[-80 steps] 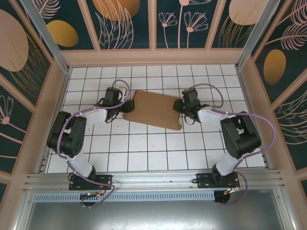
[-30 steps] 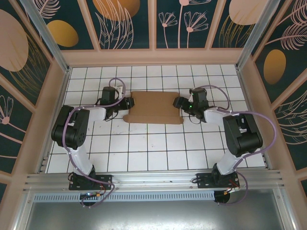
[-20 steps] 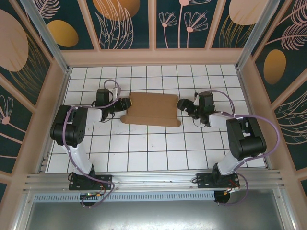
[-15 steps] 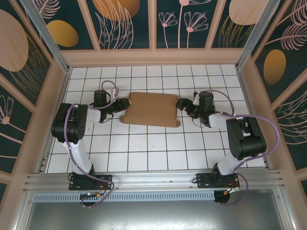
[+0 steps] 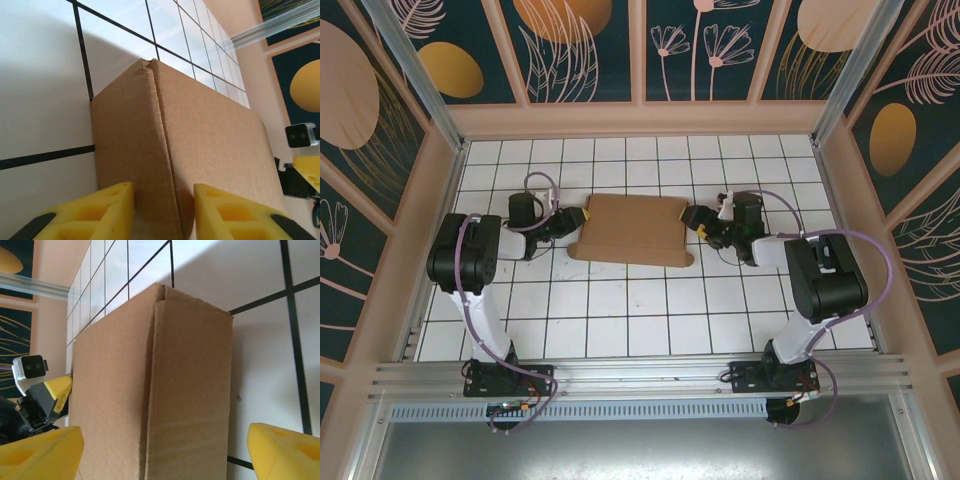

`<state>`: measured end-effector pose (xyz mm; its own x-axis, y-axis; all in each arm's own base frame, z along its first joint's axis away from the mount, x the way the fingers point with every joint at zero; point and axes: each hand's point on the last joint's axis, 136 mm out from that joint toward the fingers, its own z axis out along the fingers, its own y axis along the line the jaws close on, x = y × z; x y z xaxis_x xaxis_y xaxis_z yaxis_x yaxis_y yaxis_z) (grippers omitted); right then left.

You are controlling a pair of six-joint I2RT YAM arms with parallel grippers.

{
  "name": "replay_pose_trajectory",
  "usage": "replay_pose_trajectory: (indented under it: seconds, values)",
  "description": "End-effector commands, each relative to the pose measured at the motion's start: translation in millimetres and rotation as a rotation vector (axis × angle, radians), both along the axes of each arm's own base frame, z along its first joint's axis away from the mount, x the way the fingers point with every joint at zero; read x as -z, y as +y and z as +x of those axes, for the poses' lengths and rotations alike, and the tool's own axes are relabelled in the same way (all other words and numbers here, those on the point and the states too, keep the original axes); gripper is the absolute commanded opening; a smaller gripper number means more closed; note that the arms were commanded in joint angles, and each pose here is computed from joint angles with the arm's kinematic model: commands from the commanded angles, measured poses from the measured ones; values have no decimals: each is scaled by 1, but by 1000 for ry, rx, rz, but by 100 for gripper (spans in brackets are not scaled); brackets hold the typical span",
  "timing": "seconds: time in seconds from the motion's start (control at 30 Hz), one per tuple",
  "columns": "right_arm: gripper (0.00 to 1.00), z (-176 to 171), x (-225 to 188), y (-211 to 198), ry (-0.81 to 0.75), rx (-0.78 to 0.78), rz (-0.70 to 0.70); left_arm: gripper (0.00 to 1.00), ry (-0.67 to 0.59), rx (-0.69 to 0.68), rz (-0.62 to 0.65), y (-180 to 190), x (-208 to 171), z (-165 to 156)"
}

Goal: Fold the paper box

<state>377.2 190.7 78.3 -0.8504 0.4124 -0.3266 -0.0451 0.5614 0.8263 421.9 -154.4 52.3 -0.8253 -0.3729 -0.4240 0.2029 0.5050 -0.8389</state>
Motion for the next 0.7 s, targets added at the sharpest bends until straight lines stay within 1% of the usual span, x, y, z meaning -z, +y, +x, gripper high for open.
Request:
replay_pose_trajectory:
  seconds: [0.0,0.23,0.3,0.5,0.57,0.67]
  values:
    - [87,-4,-1,8,-1,-44,67,34,123,-23,-43,8,29,-16]
    - [87,-10,5,19,30,-74,110,34,137,-29,-101,9,32,-15]
    - [87,-12,5,24,32,-88,122,34,139,-34,-100,10,33,-15]
    - [83,-15,-10,43,-2,-159,216,35,141,-38,-91,12,34,-14]
    - [82,-14,-18,46,-13,-165,258,35,145,-41,-81,12,37,-14]
    - [80,-14,-26,47,-33,-167,279,35,150,-46,-64,14,40,-14]
